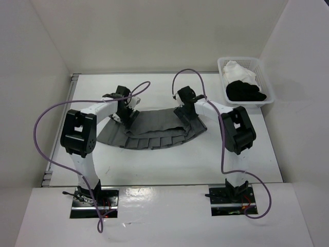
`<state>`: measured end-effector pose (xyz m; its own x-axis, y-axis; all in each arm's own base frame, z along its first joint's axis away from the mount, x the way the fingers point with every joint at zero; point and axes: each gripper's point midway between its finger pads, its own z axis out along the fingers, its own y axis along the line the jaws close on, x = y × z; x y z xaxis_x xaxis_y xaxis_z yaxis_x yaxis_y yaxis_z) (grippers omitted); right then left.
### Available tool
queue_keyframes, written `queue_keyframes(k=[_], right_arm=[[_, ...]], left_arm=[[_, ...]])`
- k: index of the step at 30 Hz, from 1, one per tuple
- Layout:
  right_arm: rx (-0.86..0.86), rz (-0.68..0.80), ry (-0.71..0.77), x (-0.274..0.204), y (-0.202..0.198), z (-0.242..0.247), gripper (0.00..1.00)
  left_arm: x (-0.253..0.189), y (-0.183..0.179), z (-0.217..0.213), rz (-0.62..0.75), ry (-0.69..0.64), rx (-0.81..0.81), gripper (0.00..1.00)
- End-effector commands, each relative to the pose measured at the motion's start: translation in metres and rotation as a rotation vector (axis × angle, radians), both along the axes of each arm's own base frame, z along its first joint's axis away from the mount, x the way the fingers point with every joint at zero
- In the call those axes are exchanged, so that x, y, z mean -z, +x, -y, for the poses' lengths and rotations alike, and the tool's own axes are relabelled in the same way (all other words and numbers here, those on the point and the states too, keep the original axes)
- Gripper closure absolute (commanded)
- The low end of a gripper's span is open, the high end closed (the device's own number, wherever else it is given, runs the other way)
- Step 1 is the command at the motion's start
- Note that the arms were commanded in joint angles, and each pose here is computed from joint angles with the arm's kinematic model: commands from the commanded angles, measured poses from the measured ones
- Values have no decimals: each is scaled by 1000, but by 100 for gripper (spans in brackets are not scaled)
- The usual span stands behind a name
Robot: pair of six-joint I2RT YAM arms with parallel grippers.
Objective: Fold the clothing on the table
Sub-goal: Fold the skirt
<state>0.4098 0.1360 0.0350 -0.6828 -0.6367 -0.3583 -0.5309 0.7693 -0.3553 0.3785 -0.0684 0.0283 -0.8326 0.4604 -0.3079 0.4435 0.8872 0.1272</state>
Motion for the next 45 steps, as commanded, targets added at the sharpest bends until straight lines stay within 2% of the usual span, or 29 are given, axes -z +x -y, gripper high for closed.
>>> queue_keyframes(k=[1,3,5,6,13,16,18,20,24,28,34,40,45], right_arm=[[44,64,-89,-7,28,25,5],[62,81,-73,-17,34,32,5],[31,90,-31,-33,33,24,4],[32,127,6,-57,35,25,4],[-130,146,190,-139,-7,15,2],[-173,121,257,-146,-28,25,2],[-187,90,291,-144,-39,29,2],[-179,75,317,-142,-49,39,2],[-170,37,373,-136,-64,45,2],[-148,21,382,-135,-77,57,2],[-126,-10,422,-136,-93,65,2],[-88,-9,468,-140,-98,77,3],[-67,-3,500,-143,-99,83,5]], left_arm=[[1,17,-2,-5,3,6,12],[3,12,1,-35,-16,5,12],[-10,13,1,-10,-22,5,12],[-17,10,1,-6,-23,5,12],[-108,0,-12,128,-156,4,5],[-133,0,-24,204,-199,10,0],[-123,-1,-35,197,-206,20,0],[-114,0,-30,179,-274,82,0],[-66,0,-24,47,-394,153,0],[-47,6,-22,5,-455,203,0],[-47,29,-34,45,-461,217,0],[-70,51,-59,134,-485,196,0],[-46,46,-53,50,-569,207,0]])
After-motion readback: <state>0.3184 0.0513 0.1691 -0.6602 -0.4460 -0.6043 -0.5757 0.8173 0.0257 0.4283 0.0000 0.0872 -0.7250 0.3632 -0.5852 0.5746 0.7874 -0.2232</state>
